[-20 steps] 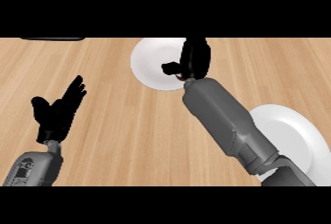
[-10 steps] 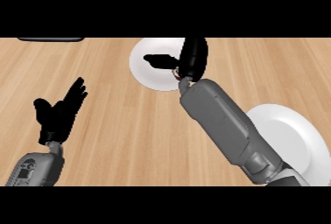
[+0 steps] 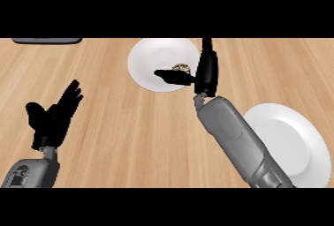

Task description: Pick the cupcake from the plate and place it in the plate

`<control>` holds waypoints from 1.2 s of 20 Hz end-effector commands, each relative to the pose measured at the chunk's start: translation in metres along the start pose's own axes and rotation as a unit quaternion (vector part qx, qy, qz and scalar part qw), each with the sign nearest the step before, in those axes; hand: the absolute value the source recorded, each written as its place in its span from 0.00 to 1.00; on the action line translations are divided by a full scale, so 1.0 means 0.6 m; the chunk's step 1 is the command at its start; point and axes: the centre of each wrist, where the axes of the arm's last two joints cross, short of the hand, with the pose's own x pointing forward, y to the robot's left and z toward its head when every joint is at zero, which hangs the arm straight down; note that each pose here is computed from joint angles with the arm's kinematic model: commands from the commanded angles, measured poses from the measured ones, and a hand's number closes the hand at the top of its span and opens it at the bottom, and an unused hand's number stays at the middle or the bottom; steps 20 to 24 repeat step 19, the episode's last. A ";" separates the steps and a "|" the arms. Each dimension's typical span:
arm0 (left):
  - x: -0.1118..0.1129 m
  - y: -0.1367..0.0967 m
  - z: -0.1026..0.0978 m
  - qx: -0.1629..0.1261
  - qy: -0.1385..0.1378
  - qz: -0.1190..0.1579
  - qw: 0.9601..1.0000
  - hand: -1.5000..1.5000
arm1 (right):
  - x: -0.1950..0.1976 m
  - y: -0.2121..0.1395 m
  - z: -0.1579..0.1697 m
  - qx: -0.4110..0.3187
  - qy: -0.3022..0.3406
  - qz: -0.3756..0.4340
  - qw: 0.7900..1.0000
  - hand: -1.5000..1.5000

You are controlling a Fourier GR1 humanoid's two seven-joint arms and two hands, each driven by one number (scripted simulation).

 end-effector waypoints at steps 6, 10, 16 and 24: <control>0.013 0.007 0.005 0.003 0.004 -0.003 1.000 0.50 | -0.055 -0.072 -0.006 -0.018 -0.008 0.006 1.000 0.00; -0.016 -0.004 -0.019 0.002 0.010 0.011 1.000 0.50 | -0.069 -0.074 0.009 -0.014 0.001 0.020 1.000 0.00; 0.016 0.003 0.019 0.006 -0.004 0.003 1.000 0.50 | -0.076 -0.103 0.030 -0.009 0.021 0.048 0.999 0.00; 0.016 -0.006 -0.005 0.013 -0.003 0.001 1.000 0.50 | -0.063 -0.122 0.020 -0.013 0.021 0.046 0.999 0.00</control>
